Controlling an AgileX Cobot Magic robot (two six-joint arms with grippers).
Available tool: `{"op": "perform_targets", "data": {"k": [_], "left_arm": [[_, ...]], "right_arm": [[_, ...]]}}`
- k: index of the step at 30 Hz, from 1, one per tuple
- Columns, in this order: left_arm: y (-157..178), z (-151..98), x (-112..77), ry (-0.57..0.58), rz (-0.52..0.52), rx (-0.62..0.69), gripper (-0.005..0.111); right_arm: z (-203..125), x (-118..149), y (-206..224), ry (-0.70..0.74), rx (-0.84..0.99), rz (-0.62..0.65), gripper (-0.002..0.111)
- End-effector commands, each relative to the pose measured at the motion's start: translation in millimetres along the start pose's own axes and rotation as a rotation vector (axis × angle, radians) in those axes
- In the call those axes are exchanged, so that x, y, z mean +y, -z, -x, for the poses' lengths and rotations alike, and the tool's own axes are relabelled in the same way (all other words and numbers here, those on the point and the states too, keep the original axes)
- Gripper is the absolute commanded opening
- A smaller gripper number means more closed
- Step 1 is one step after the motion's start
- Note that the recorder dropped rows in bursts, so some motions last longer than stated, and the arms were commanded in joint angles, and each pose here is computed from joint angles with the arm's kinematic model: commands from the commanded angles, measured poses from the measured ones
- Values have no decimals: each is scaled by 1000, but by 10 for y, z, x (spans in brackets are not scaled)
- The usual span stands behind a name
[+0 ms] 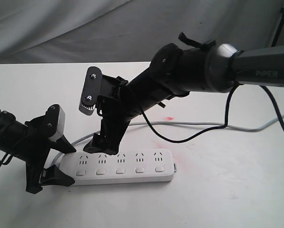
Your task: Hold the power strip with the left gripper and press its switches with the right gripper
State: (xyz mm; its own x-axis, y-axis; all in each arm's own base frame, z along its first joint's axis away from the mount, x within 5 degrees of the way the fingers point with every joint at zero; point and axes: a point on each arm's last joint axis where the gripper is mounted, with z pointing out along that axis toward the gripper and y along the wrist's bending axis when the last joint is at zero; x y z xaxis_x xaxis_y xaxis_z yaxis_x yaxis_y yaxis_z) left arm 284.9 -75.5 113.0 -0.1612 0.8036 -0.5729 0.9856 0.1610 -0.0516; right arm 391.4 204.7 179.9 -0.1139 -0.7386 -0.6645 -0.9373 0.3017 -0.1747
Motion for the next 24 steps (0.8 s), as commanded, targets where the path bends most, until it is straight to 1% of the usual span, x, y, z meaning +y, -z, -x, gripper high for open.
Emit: {"op": "perform_targets", "data": {"k": [1,4,10,16,19,24], "left_arm": [[-8,18,4,7,1,-10,47],[-8,18,4,7,1,-10,47],[-8,18,4,7,1,-10,47],[-8,18,4,7,1,-10,47],[-8,18,4,7,1,-10,47],[-8,18,4,7,1,-10,47]], "right_arm": [[29,38,-49,25,-52,53,105],[-1,51,-99,14,-53,70,105],[-26,47,-130,21,-47,67,105],[-7,36,-165,4,-94,56,105],[-46,55,-257,0,-95,63,105],[-99,31,-361,-22,-80,14,105]]}}
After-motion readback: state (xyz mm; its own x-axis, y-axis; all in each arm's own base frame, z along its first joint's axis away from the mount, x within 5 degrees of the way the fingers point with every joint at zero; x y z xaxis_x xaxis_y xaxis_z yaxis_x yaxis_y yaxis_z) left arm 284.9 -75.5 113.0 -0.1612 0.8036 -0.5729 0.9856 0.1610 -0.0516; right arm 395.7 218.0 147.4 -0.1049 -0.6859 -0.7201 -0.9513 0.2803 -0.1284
